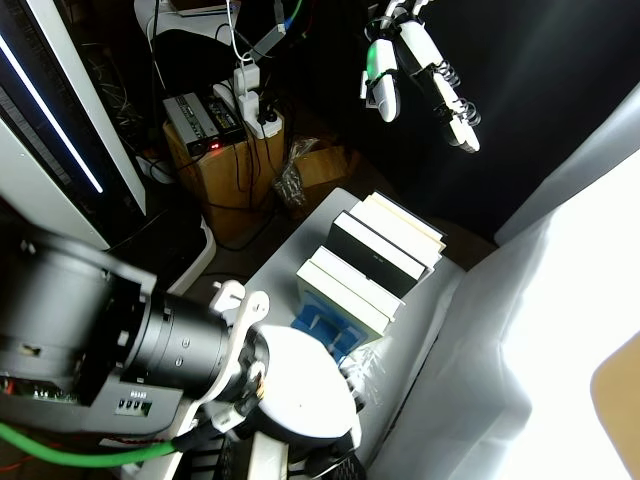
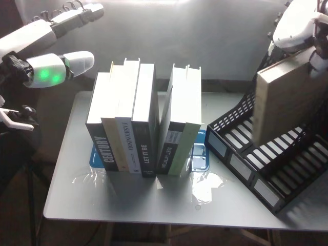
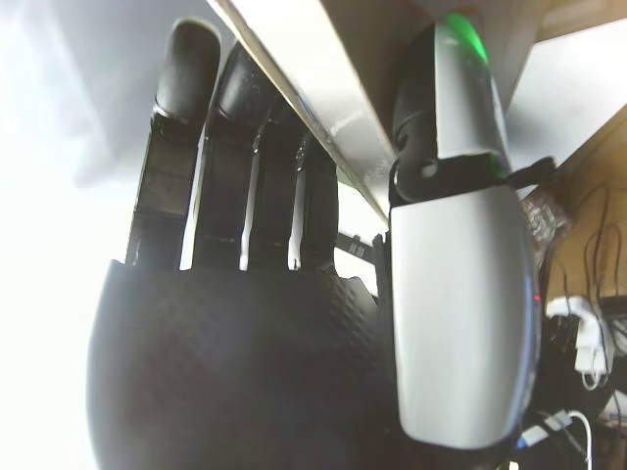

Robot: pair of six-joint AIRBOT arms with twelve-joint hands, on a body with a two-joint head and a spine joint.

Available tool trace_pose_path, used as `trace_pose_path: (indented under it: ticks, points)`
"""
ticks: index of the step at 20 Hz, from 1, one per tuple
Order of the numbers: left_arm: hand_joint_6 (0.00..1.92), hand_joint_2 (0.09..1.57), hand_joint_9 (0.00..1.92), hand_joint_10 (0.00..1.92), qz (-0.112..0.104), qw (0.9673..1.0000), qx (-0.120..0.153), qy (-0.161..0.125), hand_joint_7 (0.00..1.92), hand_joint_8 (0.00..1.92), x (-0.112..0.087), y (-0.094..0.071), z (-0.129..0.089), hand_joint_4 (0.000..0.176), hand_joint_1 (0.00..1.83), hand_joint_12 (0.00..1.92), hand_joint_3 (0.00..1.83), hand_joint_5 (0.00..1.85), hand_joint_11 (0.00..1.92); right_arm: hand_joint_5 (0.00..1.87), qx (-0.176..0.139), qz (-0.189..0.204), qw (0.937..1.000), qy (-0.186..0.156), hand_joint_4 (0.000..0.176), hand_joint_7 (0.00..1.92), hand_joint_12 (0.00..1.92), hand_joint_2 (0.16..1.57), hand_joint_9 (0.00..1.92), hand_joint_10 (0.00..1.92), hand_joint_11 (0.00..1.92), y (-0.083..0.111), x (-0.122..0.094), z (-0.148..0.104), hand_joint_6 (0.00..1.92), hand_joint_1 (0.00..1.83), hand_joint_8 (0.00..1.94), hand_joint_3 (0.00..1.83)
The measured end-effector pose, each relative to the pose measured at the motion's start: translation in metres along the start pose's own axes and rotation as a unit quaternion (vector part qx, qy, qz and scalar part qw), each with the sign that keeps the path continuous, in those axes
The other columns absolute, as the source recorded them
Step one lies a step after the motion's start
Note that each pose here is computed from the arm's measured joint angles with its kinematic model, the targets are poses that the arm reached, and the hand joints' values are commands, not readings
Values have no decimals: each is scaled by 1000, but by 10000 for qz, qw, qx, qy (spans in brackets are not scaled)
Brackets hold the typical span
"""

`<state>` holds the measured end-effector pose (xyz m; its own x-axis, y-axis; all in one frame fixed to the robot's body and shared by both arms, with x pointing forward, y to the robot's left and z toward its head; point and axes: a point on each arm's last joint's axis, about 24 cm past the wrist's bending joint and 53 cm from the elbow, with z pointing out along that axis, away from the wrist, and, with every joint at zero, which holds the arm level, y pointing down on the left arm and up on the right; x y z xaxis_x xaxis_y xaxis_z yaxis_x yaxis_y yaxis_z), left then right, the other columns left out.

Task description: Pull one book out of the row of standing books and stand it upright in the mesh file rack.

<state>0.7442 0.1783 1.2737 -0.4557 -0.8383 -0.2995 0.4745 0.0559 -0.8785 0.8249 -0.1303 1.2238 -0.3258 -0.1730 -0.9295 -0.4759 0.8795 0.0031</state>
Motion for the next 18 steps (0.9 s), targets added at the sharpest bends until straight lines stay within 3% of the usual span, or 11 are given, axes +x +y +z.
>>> trace_pose_path:
  ticks: [2,4,6,8,9,10,12,13,14,15,18]
  points:
    - [4,1492,0,0,1,10000,10,8,0,0,1,0,0,6,462,0,0,81,0,355,46,3,10000,-2,0,318,1114,1212,196,315,0,-4,1,1,145,1098,8,1]
    - [2,1493,0,0,-1,10000,8,4,0,0,0,1,-1,4,463,0,0,77,0,315,120,2,9999,-12,19,244,982,1227,143,279,0,-10,3,1,92,1047,0,3]
    - [0,1491,0,0,15,10000,-13,13,0,0,1,3,-2,18,460,0,0,67,0,305,155,13,9999,21,28,229,985,1212,141,287,0,-13,7,2,64,1007,1,0]
    - [2,1494,0,0,-2,10000,0,19,0,0,2,3,-1,9,462,0,0,71,0,121,191,11,9998,75,40,84,557,1161,46,213,0,-16,12,3,10,947,4,0]
    - [1,1494,0,0,0,10000,15,25,0,0,3,2,-1,3,474,0,0,71,0,23,193,-1,9998,78,16,16,181,1113,8,67,0,-16,12,3,1,879,0,0]
    - [1,1496,0,0,6,10000,21,33,0,0,3,2,-1,1,476,0,1,71,0,4,194,-14,9998,67,25,2,35,1080,1,13,0,-16,11,3,0,809,0,0]
    - [3,1501,0,0,1,10000,33,28,0,0,3,1,-1,0,465,0,2,78,0,0,188,46,9998,3,32,0,0,1060,0,0,0,-15,9,0,0,756,0,0]
    - [4,1495,0,0,1,10000,29,28,0,0,3,2,-1,0,484,0,0,84,0,0,187,57,9998,-34,0,0,0,1033,0,0,0,-16,7,-2,0,733,0,0]
    - [4,1493,0,0,2,10000,25,29,0,0,3,2,-1,0,472,0,0,88,0,0,165,106,9998,-76,0,0,0,1055,0,0,0,-16,3,-6,0,685,0,0]
    - [4,1490,0,0,1,10000,22,27,0,0,3,2,-1,0,499,0,0,94,0,0,148,135,9997,-151,12,0,0,1076,0,0,0,-15,-2,-10,0,616,0,0]
    - [3,1499,0,0,-1,10000,28,29,0,0,3,2,-1,0,512,0,3,74,0,0,59,204,9988,-443,0,0,0,1175,0,0,0,-7,-20,-21,0,296,0,34]
